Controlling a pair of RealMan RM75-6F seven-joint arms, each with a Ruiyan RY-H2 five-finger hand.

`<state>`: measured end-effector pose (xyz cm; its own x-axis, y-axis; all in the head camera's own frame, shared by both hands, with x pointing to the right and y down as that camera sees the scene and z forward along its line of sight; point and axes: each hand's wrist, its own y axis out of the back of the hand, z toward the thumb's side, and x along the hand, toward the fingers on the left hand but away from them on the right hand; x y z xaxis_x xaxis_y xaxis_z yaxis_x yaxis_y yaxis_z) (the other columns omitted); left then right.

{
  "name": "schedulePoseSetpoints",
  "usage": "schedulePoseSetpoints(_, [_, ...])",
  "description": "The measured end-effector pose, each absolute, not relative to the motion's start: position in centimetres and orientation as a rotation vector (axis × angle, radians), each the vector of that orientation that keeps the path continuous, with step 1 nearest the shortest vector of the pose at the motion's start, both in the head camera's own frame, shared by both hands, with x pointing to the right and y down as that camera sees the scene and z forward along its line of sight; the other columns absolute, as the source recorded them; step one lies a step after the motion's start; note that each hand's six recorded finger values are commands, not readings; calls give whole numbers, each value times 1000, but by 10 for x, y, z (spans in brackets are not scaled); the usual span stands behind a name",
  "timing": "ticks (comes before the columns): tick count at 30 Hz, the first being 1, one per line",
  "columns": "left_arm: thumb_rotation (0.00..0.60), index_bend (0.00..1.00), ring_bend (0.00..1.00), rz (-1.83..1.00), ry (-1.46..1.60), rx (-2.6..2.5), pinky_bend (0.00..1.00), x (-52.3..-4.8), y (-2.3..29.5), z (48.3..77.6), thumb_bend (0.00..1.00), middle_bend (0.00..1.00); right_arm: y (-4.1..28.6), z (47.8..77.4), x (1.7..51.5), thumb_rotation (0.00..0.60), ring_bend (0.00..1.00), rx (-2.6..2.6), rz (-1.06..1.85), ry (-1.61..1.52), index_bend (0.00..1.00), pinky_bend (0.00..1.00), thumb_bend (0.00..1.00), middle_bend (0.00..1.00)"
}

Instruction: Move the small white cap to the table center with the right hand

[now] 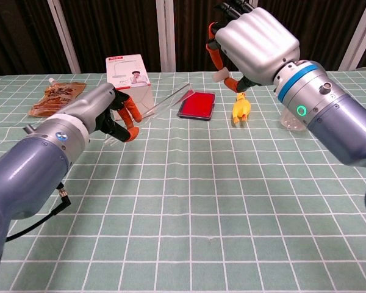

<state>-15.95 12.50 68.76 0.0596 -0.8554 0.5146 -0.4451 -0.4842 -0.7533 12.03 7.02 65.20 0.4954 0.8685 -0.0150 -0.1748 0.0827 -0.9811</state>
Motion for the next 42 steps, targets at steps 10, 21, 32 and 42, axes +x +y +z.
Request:
schedulePoseSetpoints(10, [600, 487, 157, -1422, 1347, -1969, 75, -155, 129, 688, 631, 524, 74, 653, 118, 600, 43, -1259, 879, -713, 602, 0, 359, 297])
schedulePoseSetpoints(21, [600, 485, 157, -1442, 1347, -1984, 75, -151, 132, 692, 631, 524, 78, 654, 115, 600, 43, -1277, 875, -718, 602, 0, 360, 297])
schedulePoseSetpoints(32, [600, 485, 157, -1440, 1351, -1995, 75, -148, 133, 692, 631, 524, 82, 655, 112, 600, 43, -1288, 865, -718, 602, 0, 359, 297])
schedulePoseSetpoints(42, [600, 485, 163, -1436, 1353, -2007, 84, -145, 134, 692, 632, 524, 87, 654, 108, 600, 43, -1301, 855, -717, 602, 0, 360, 297])
